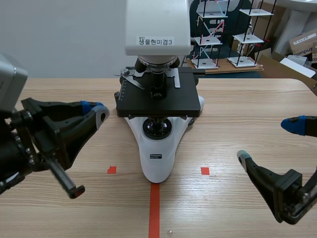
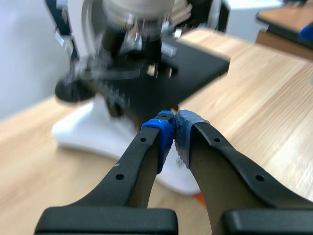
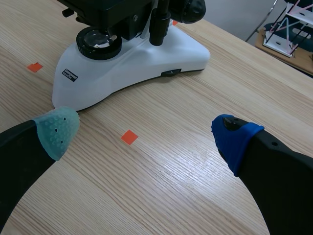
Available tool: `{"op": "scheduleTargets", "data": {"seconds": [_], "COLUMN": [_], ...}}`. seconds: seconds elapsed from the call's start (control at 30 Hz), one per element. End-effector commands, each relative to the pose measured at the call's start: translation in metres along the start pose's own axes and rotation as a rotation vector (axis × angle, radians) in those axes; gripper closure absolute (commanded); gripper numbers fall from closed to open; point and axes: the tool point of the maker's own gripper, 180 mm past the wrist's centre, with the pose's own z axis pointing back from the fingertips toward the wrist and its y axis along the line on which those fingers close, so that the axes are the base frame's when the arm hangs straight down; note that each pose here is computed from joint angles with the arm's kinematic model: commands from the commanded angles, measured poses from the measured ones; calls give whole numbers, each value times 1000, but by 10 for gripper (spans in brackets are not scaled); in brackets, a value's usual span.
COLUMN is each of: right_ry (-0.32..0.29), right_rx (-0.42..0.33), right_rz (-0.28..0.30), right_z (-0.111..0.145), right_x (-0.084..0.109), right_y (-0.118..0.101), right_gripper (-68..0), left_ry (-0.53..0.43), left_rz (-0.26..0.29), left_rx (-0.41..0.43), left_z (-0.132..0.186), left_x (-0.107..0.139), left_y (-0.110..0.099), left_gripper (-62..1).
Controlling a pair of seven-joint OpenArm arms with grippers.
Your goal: Return to the home posture
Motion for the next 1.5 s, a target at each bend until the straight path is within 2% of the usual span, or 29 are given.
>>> {"op": "scheduleTargets", "data": {"seconds": [0.0,0.13,0.2,0.4,0.53,0.67,0.97,1.47], "right_ry": [-30,-30,-30,-30,-30,-30,-30,-30], "right_rx": [4,4,4,4,4,4,4,4], "right_rz": [2,2,2,2,2,2,2,2], "right_z": [0,0,0,0,0,0,0,0], "right_x": [9,9,9,9,9,9,9,9], "right_y": [0,0,0,0,0,0,0,0], "right_gripper": [-595,-595,-595,-595,-595,-595,-595,-595], "left_ry": [0,71,108,161,193,197,151,162], "left_rz": [13,-23,-29,-22,-20,-22,-48,-51], "left_rx": [25,72,97,156,176,218,223,220], "left_z": [6,23,30,48,58,66,63,62], "left_x": [0,-12,-18,-27,-33,-30,-6,-6], "left_y": [1,2,4,13,16,22,21,20], "left_gripper": [-46,-47,-76,-352,-460,-620,-623,-623]}}
